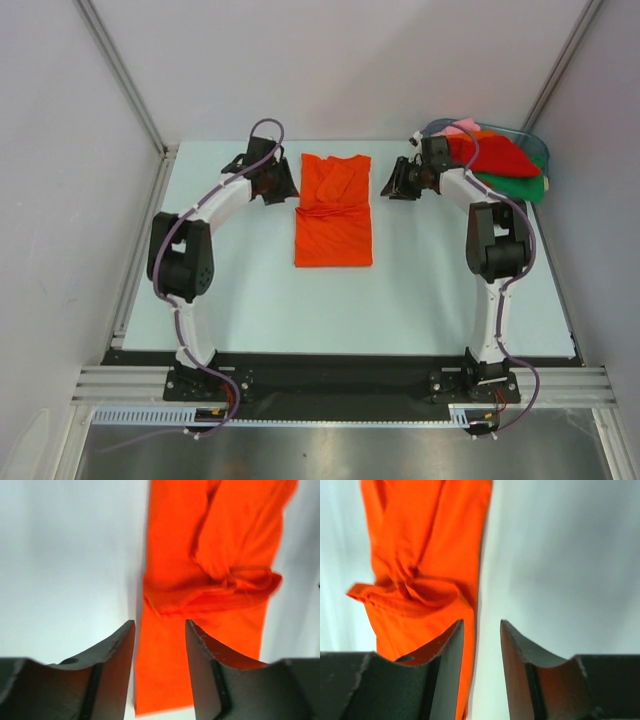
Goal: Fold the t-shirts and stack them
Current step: Fold the tshirt
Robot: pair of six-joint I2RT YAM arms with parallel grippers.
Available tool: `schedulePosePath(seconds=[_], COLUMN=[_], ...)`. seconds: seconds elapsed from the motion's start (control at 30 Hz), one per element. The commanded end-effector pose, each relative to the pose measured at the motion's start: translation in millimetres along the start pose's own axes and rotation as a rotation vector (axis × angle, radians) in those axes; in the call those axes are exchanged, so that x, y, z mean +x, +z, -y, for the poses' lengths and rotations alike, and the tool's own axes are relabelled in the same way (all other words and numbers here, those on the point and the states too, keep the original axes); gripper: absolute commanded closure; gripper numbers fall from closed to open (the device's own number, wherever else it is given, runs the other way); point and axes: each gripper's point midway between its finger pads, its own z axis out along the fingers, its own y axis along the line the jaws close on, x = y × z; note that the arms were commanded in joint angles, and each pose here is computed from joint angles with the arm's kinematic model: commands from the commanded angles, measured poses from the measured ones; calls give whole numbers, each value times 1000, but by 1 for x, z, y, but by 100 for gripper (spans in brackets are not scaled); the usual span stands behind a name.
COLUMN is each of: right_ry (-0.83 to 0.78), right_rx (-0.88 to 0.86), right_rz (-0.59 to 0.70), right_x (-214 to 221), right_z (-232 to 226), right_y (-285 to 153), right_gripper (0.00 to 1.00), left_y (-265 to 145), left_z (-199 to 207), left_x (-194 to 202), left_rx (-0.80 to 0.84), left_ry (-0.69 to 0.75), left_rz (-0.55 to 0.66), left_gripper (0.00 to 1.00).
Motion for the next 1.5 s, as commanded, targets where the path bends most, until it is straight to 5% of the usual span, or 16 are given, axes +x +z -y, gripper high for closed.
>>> schedulePosePath(seconds=[0.0,0.07,0.2,0.4,0.9,1.07,1.1,1.3,1.47], right_ry=[-108,-103,-162,-209,-189,-175,-153,-10,138], right_rx=[63,105,108,110,138,93,77,-279,-503], right_rz=[29,30,37,74,155,156,157,30,-86], right_x=[17,50,91,83,-25,-51,-50,33,99], right_z=[-42,-43,-77,-88,-36,-50,-51,-90,-105], right_y=[-32,-23,5,41,69,27,19,-11,-17], right_gripper=[60,62,64,67,66,66,65,66,82], left_y=[-43,-37,-8,31,85,42,6,-40,-21], left_z=[32,53,66,69,44,51,65,76,74], left_x=[9,38,73,78,-25,-69,-85,-11,88], left_rx=[98,203,224,248,272,321,355,565,650], left_ry=[73,78,97,66,15,47,65,7,-70], left_rz=[51,22,-40,-65,-5,88,152,92,-83], left_gripper=[51,60,57,57,55,52,50,47,55])
